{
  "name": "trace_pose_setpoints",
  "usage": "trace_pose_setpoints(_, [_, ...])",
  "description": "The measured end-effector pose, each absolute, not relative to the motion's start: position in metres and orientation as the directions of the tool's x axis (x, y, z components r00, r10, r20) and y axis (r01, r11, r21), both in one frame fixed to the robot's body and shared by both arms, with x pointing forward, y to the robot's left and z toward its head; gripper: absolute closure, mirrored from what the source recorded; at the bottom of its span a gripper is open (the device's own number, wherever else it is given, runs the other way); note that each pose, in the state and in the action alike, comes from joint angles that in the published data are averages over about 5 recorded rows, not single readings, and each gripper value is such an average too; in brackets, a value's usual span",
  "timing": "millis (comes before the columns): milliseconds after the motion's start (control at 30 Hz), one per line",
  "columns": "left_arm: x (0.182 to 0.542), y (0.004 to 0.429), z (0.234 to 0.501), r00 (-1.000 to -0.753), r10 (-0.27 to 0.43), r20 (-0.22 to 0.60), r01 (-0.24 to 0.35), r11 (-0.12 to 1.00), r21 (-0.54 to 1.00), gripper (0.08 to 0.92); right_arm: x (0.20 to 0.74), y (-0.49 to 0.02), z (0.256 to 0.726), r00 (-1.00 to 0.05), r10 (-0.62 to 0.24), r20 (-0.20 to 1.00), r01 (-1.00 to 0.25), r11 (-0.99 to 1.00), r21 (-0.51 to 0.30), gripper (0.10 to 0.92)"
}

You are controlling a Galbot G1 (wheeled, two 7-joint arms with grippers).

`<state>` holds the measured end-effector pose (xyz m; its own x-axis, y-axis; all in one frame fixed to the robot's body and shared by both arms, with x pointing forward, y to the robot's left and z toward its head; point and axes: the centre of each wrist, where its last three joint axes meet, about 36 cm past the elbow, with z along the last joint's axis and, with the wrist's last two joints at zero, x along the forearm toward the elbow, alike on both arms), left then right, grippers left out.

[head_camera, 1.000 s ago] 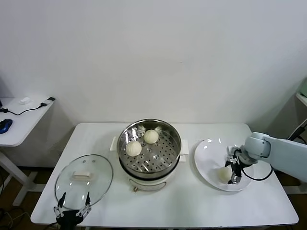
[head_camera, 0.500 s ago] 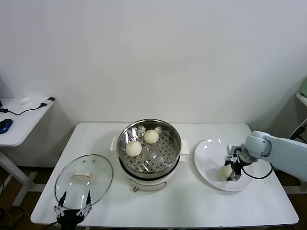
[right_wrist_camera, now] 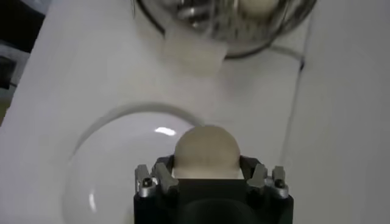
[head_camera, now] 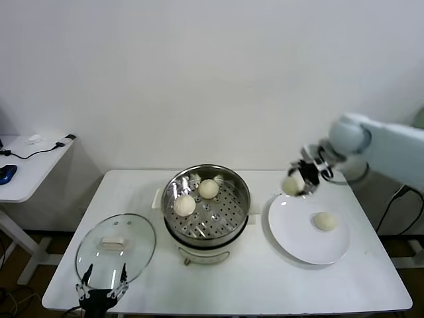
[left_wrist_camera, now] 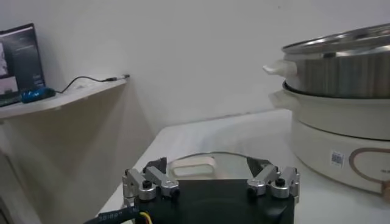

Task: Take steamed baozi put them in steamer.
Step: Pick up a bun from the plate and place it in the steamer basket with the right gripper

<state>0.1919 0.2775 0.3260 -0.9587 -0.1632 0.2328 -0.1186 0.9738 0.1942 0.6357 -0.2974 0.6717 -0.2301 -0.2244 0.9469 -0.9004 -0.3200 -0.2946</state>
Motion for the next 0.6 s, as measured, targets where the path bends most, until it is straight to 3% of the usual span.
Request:
trace_pose_setpoints(267, [0.189, 0.278, 0.333, -0.959, -0.172, 0.223, -0.129, 0.972, 0.198, 0.177, 0.624, -0.190, 0.730, -0.192, -0.282, 0.940, -0.682, -0.650, -0.334, 0.321])
trace_pose_setpoints(600, [0.188, 0.279, 0.338, -0.960, -0.180, 0.213, -0.138, 0.970, 0.201, 0.177, 0.603, -0.087, 0.711, -0.096, -0.224, 0.970, -0.390, -0.888, -0.243, 0.335])
